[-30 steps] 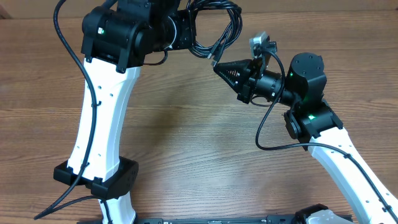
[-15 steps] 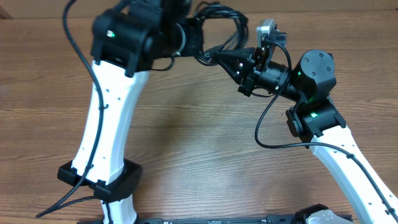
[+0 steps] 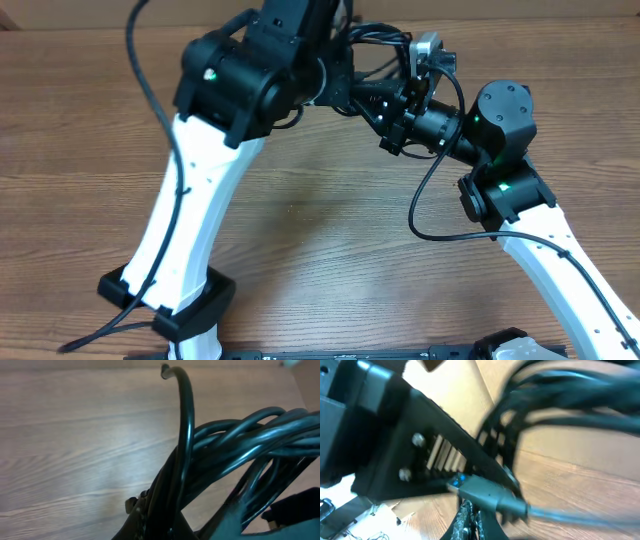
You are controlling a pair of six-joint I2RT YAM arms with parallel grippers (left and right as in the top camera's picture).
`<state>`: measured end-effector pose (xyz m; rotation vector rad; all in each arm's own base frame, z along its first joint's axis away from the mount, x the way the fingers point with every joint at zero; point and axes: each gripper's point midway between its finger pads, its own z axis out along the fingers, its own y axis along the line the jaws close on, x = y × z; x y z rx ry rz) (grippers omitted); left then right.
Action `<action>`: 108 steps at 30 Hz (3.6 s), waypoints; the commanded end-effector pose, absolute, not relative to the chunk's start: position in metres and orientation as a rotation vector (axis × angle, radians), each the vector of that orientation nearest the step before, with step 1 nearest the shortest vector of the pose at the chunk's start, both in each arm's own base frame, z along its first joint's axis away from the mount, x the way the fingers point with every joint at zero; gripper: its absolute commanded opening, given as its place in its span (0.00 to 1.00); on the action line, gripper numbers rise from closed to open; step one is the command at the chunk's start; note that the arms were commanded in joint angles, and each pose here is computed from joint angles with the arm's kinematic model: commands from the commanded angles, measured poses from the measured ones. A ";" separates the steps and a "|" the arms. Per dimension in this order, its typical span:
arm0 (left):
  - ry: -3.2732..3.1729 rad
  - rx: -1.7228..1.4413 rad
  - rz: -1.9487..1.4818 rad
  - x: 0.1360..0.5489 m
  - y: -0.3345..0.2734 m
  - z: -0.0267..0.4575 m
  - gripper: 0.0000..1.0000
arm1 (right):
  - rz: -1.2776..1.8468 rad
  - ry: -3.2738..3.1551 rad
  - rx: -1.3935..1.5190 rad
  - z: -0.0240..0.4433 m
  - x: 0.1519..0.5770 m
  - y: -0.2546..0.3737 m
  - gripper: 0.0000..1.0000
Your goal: Untangle cables
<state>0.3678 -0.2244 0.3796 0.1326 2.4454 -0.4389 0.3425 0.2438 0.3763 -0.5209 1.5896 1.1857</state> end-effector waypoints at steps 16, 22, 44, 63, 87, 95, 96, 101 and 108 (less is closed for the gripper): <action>2.267 -0.050 -0.402 0.332 -0.146 0.450 0.04 | 1.057 1.566 -0.504 0.408 0.331 0.237 0.04; 2.283 -0.043 -0.392 0.330 -0.145 0.447 0.04 | 0.925 1.630 -0.535 0.385 0.341 0.232 0.22; 2.288 -0.067 -0.328 0.339 -0.140 0.440 0.04 | 1.233 1.617 -0.372 0.428 0.295 0.246 0.04; 2.384 0.027 -0.363 0.345 -0.185 0.410 0.04 | 1.205 1.657 -0.381 0.416 0.298 0.248 0.04; 2.388 0.232 -0.455 0.291 -0.232 0.418 0.04 | 1.104 1.651 -0.342 0.393 0.346 0.254 0.04; 2.292 0.086 -0.335 0.300 -0.192 0.441 0.04 | 1.052 1.758 -0.349 0.371 0.342 0.246 0.04; 2.276 0.058 -0.327 0.301 -0.183 0.446 0.04 | 1.047 1.767 -0.342 0.371 0.341 0.242 0.04; 2.210 -0.096 -0.283 0.304 -0.132 0.466 0.04 | 1.020 1.747 -0.306 0.386 0.333 0.219 0.04; 2.214 -0.126 -0.272 0.304 -0.118 0.466 0.04 | 0.984 1.649 -0.383 0.416 0.303 0.210 0.05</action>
